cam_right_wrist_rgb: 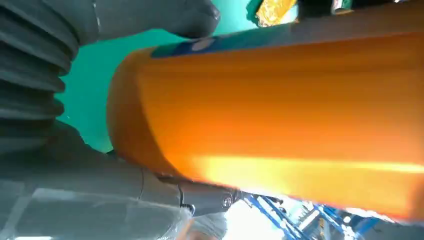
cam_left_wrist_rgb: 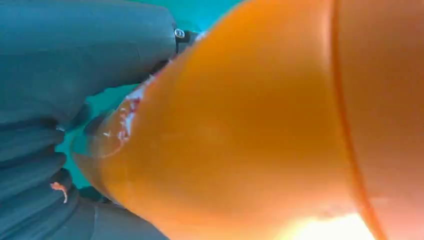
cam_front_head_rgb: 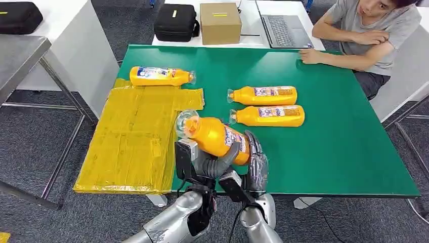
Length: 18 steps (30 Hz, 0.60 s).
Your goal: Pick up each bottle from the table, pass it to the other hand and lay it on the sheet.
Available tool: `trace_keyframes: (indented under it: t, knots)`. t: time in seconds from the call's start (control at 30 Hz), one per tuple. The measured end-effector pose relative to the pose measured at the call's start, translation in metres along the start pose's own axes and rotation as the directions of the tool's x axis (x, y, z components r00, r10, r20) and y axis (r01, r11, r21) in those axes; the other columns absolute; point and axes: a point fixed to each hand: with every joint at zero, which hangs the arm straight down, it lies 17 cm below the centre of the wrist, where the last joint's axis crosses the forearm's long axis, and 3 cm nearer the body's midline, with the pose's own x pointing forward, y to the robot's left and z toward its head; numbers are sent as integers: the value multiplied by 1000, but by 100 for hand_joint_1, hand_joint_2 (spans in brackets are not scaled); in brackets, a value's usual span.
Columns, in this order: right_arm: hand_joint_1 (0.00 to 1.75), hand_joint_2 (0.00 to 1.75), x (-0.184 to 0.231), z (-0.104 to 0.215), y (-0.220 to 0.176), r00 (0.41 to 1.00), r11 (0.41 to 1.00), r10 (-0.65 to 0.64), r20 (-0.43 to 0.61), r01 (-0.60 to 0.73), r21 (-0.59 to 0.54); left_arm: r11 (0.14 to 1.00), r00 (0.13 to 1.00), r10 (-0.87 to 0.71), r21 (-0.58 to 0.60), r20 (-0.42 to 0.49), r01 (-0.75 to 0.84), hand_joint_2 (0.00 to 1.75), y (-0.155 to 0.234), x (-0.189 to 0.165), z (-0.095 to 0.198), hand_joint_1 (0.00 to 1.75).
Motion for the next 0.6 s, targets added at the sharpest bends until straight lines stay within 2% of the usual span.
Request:
trace_keyframes:
  t: [0.17, 0.33, 0.53, 0.6]
  knots:
    - [0, 175, -8, 3, 0, 999, 1000, -29, -40, 28, -13, 1000, 999, -29, 7, 20, 29, 175, 1, 3, -2, 175]
    - [0, 175, -14, 5, 0, 996, 998, -56, -76, 55, -25, 977, 970, -208, -27, 127, 213, 175, -7, 17, -5, 175]
    - [0, 175, -16, 7, 3, 995, 998, -58, -83, 56, -17, 969, 961, -241, -23, 135, 246, 175, -5, 17, -7, 175]
    - [0, 175, -18, 7, 3, 994, 998, -65, -91, 63, -22, 954, 943, -289, -27, 164, 297, 175, -7, 20, -7, 175]
